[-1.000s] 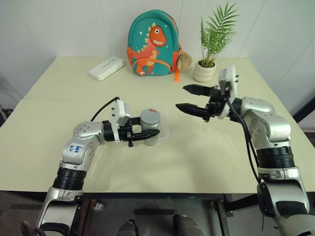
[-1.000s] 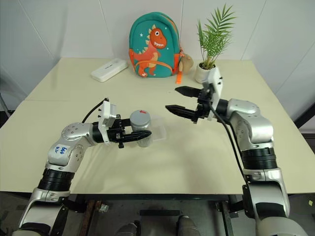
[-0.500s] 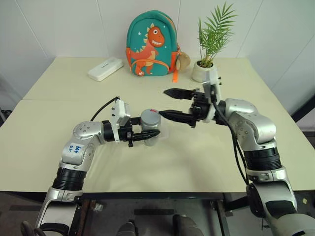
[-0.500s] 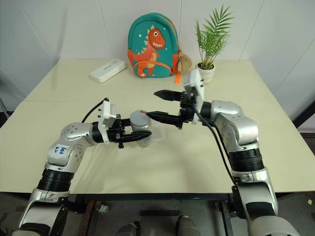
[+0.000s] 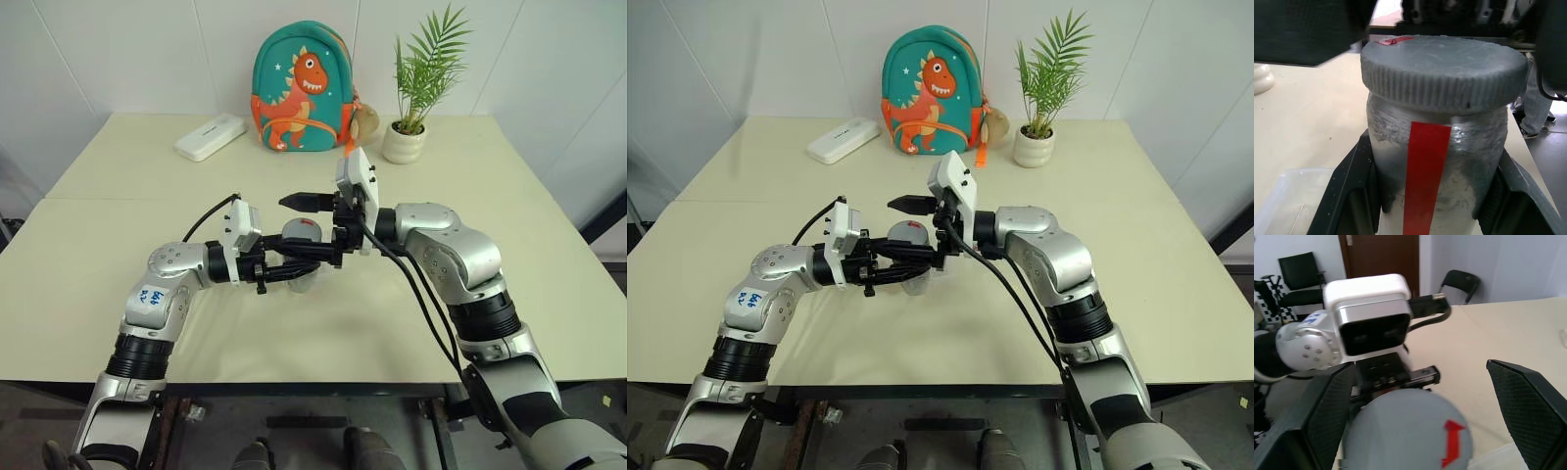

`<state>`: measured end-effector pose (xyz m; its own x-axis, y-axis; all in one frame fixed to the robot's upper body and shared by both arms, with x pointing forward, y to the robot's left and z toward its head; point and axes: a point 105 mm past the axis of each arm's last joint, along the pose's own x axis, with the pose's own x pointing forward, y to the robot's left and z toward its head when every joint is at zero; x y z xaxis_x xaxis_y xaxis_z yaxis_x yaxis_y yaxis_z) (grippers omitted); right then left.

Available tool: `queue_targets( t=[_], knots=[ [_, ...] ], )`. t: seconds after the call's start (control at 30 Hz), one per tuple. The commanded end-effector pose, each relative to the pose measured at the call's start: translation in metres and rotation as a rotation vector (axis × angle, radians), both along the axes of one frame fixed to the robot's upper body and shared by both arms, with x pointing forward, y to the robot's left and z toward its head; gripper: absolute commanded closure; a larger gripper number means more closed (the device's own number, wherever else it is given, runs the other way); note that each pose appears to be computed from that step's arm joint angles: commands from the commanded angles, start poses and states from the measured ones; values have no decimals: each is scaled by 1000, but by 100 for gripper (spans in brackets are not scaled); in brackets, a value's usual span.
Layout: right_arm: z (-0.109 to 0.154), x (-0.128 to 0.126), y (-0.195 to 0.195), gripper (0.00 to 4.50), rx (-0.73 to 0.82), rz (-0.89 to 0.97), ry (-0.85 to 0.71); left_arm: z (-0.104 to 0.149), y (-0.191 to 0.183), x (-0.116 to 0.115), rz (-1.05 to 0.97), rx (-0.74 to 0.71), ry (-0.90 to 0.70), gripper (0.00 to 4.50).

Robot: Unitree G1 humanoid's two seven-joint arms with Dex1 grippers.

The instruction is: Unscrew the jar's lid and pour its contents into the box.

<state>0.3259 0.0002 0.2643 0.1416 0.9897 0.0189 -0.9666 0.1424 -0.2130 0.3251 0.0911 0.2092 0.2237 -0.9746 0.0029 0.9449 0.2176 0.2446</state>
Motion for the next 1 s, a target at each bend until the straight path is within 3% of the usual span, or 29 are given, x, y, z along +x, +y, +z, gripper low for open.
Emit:
queue_targets(
  t=[0.03,0.57,1.0],
  knots=[
    [14,-3,0,3,19,3,-63,11,-3,-2,-21,-24,-32,253],
    [2,14,-33,3,-28,-56,-52,14,-1,1,-24,-42,-40,253],
    [-2,12,-35,3,-28,-32,-34,13,0,0,-20,-35,-42,253]
  ],
)
